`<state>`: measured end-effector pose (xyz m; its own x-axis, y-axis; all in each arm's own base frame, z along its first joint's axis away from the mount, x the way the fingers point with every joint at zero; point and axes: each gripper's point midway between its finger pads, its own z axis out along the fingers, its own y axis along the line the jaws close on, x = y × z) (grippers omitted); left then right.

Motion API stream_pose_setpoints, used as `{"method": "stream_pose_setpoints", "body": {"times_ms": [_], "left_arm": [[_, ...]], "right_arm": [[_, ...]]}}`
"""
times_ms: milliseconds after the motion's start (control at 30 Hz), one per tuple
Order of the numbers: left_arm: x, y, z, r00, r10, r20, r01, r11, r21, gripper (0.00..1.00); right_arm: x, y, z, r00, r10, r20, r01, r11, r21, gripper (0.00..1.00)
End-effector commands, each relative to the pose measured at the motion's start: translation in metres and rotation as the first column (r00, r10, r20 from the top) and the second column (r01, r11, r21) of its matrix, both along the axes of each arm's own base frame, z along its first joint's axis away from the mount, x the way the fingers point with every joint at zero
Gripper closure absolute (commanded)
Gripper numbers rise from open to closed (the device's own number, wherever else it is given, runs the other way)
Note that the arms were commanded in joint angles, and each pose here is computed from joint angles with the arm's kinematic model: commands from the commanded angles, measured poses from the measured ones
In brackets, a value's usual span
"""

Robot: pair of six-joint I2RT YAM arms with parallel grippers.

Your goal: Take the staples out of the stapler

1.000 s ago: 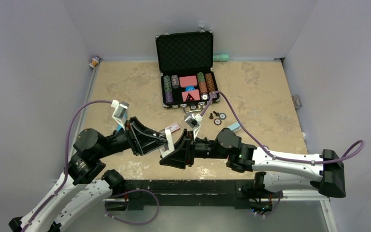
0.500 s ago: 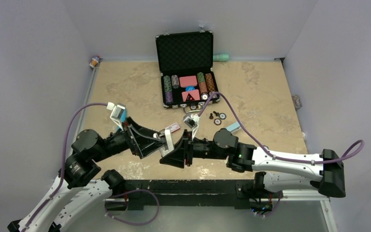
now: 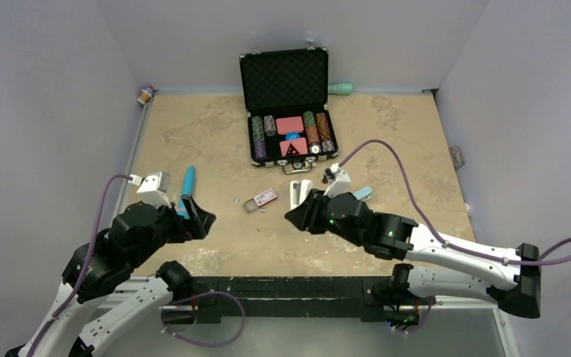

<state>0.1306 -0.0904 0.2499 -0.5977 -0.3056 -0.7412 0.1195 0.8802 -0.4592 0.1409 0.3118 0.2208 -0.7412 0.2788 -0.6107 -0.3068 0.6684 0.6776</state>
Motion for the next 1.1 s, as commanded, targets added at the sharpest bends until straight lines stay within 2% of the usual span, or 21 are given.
{"method": "stream_pose_setpoints", "body": {"times_ms": [0, 100, 200, 333, 467, 567, 733, 933, 1067], "left_arm": [[0.000, 0.036, -0.025, 0.996, 0.088, -0.007, -0.085, 0.978, 0.188, 0.00], [-0.001, 0.036, -0.021, 0.997, 0.076, 0.017, -0.078, 0.983, 0.169, 0.00], [0.001, 0.039, -0.023, 0.995, 0.099, 0.029, -0.102, 0.981, 0.165, 0.00], [-0.001, 0.040, -0.024, 0.994, 0.102, 0.026, -0.105, 0.981, 0.164, 0.00], [-0.002, 0.040, -0.024, 0.995, 0.099, 0.026, -0.102, 0.982, 0.160, 0.01], [-0.002, 0.040, -0.024, 0.995, 0.097, 0.029, -0.100, 0.982, 0.158, 0.01], [-0.003, 0.040, -0.023, 0.996, 0.087, 0.037, -0.091, 0.984, 0.153, 0.01], [-0.003, 0.038, -0.021, 0.996, 0.071, 0.051, -0.078, 0.987, 0.140, 0.01], [-0.003, 0.036, -0.021, 0.997, 0.063, 0.052, -0.070, 0.988, 0.140, 0.02]], "right_arm": [[0.048, -0.059, -0.014, 0.969, -0.249, 0.000, 0.248, 0.966, -0.069, 1.00], [0.073, -0.100, -0.028, 0.928, -0.372, 0.009, 0.369, 0.919, -0.138, 1.00], [0.089, -0.135, -0.036, 0.860, -0.510, 0.004, 0.500, 0.843, -0.199, 1.00], [0.093, -0.175, -0.063, 0.721, -0.692, -0.030, 0.646, 0.687, -0.334, 1.00], [0.085, -0.196, -0.104, 0.575, -0.814, -0.079, 0.697, 0.539, -0.473, 1.00], [0.079, -0.202, -0.126, 0.514, -0.853, -0.096, 0.692, 0.478, -0.542, 1.00], [0.082, -0.209, -0.147, 0.481, -0.871, -0.097, 0.683, 0.442, -0.582, 1.00], [0.103, -0.220, -0.158, 0.527, -0.843, -0.106, 0.668, 0.488, -0.562, 0.97], [0.111, -0.228, -0.157, 0.530, -0.842, -0.106, 0.676, 0.494, -0.546, 0.96]]}}
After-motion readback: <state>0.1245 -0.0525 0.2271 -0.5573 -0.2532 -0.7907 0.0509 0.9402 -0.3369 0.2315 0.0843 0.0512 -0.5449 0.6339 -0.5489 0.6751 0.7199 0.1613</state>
